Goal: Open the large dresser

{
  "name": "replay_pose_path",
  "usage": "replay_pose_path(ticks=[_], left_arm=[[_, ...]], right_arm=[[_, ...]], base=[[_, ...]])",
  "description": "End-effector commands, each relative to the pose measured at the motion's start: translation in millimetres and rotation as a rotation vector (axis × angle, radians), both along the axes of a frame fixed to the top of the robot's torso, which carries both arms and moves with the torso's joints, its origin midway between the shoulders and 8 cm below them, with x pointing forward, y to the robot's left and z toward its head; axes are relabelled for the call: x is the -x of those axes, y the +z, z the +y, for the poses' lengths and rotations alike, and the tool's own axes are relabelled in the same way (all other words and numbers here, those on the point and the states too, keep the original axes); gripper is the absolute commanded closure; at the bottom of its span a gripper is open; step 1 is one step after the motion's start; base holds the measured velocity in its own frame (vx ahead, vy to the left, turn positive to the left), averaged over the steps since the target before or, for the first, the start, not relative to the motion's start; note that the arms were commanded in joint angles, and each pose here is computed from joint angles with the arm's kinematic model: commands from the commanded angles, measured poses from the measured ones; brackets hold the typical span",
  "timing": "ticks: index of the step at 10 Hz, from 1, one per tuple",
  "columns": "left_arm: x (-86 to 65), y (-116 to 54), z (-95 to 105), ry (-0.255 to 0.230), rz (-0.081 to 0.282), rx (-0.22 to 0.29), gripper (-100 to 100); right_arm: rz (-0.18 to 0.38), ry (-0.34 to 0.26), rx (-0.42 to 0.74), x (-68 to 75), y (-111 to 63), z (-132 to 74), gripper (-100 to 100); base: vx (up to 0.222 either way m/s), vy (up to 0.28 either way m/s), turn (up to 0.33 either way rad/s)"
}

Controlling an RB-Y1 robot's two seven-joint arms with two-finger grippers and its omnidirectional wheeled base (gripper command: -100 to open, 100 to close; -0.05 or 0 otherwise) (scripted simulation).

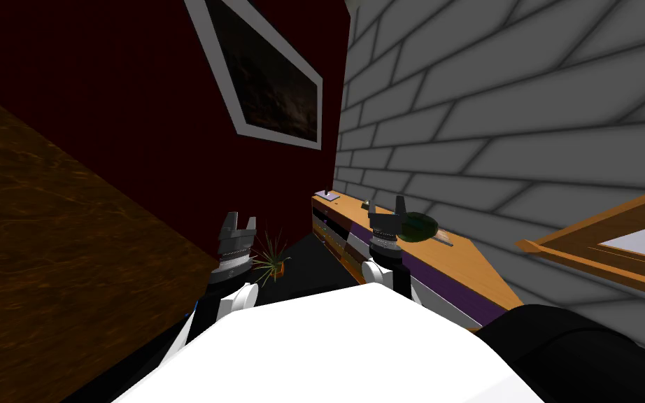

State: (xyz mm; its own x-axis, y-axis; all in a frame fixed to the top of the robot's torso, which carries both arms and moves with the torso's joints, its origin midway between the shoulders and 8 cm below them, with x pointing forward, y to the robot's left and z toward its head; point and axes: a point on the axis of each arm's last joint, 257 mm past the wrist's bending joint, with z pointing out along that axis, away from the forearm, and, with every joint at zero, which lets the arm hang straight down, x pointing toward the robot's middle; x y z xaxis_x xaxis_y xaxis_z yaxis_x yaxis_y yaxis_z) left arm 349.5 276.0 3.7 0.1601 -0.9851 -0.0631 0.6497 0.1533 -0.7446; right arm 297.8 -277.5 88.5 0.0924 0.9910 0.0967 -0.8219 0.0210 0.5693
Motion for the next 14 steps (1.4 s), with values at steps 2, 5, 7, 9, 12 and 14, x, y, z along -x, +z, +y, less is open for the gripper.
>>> replay_pose_path(ticks=[2, 5, 7, 9, 12, 14], left_arm=[[0.0, 0.0, 0.0, 0.0, 0.0, 0.0, 0], [0.0, 0.1, 0.0, 0.0, 0.0, 0.0, 0], [0.1, 0.1, 0.0, 0.0, 0.0, 0.0, 0], [0.1, 0.2, 0.0, 0.0, 0.0, 0.0, 0], [0.0, -0.1, 0.0, 0.0, 0.0, 0.0, 0], [0.0, -0.1, 0.0, 0.0, 0.0, 0.0, 0]], right_arm=[[0.0, 0.0, 0.0, 0.0, 0.0, 0, 0], [0.0, 0.0, 0.0, 0.1, 0.1, 0, 0], [0.0, 0.0, 0.0, 0.1, 0.1, 0, 0], [0.0, 0.0, 0.0, 0.1, 0.1, 0, 0], [0.124, 0.031, 0.108, -29.4, -30.3, 16, -100], [0.225, 0.033, 0.173, -52.1, -58.9, 24, -100]], base=[[0.0, 0.0, 0.0], [0.0, 0.0, 0.0], [0.0, 0.0, 0.0], [0.0, 0.0, 0.0], [0.007, 0.005, 0.159], [0.008, 0.009, 0.278]])
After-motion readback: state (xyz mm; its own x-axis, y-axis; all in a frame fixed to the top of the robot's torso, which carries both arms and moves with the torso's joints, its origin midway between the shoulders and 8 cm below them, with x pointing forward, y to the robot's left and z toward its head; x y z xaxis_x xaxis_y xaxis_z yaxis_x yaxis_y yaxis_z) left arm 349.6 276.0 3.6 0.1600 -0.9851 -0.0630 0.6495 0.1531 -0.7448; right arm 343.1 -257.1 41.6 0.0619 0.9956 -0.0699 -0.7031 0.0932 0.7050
